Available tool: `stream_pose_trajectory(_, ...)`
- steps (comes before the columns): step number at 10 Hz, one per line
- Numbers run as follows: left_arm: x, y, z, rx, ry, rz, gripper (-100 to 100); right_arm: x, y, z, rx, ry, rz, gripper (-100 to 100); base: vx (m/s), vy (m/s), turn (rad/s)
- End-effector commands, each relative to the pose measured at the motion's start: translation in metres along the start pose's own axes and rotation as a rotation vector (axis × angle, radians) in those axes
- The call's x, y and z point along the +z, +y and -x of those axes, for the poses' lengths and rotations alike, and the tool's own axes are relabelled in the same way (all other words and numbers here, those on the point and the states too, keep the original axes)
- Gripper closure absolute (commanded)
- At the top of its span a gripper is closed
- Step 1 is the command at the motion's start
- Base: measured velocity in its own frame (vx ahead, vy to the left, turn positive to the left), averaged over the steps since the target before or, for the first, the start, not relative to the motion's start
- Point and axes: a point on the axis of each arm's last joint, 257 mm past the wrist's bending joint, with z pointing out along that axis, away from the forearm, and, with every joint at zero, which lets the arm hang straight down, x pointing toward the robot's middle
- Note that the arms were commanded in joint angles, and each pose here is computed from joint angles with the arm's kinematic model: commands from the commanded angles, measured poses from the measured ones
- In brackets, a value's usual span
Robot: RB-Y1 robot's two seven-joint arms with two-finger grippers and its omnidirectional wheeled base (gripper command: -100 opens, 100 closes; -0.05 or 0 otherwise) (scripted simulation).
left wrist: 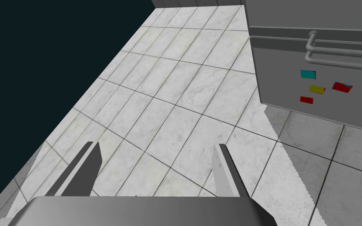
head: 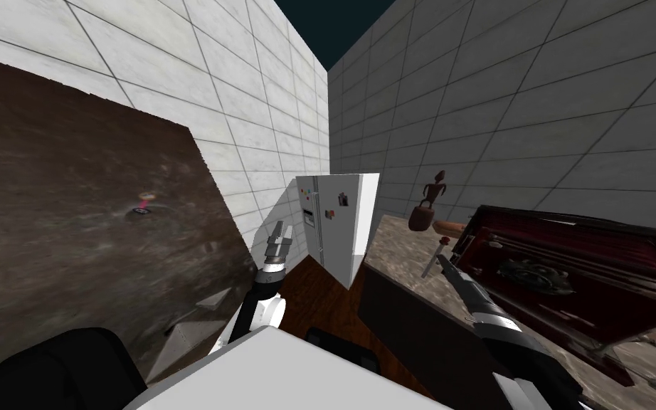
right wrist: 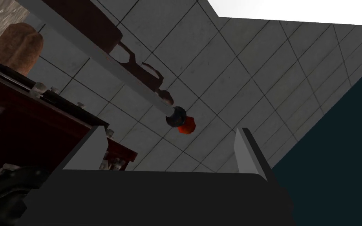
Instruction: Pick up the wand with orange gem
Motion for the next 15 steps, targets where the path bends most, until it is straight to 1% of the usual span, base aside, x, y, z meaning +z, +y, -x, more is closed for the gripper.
stream_pose_trajectory(1,0.0,0.0,0.0,0.0,0.0,0.0,0,-0.001,-0.027,0.003,-0.086,0.022,-0.055,-100,0.059,0.135,-0.001)
stream_pose_trajectory(2,0.0,0.0,0.0,0.0,0.0,0.0,0,0.0,-0.043,0.005,-0.138,0.035,-0.086,-100,0.05,0.126,-0.001)
stream_pose_trajectory(3,0.0,0.0,0.0,0.0,0.0,0.0,0,0.0,-0.043,0.005,-0.138,0.035,-0.087,-100,0.033,0.08,-0.009)
stream_pose_trajectory(6,0.0,0.0,0.0,0.0,0.0,0.0,0,-0.001,-0.089,0.018,-0.291,0.072,-0.182,-100,0.051,0.098,0.002)
stream_pose_trajectory(10,0.0,0.0,0.0,0.0,0.0,0.0,0,-0.004,-0.143,0.044,-0.476,0.111,-0.298,-100,0.063,0.128,-0.002)
stream_pose_trajectory(13,0.0,0.0,0.0,0.0,0.0,0.0,0,-0.008,-0.174,0.064,-0.586,0.132,-0.369,-100,0.054,0.101,-0.001)
stream_pose_trajectory(14,0.0,0.0,0.0,0.0,0.0,0.0,0,-0.011,-0.188,0.076,-0.64,0.142,-0.405,-100,0.044,0.105,0.005)
stream_pose_trajectory(15,0.0,0.0,0.0,0.0,0.0,0.0,0,-0.012,-0.194,0.081,-0.661,0.146,-0.42,-100,0.053,0.11,-0.006)
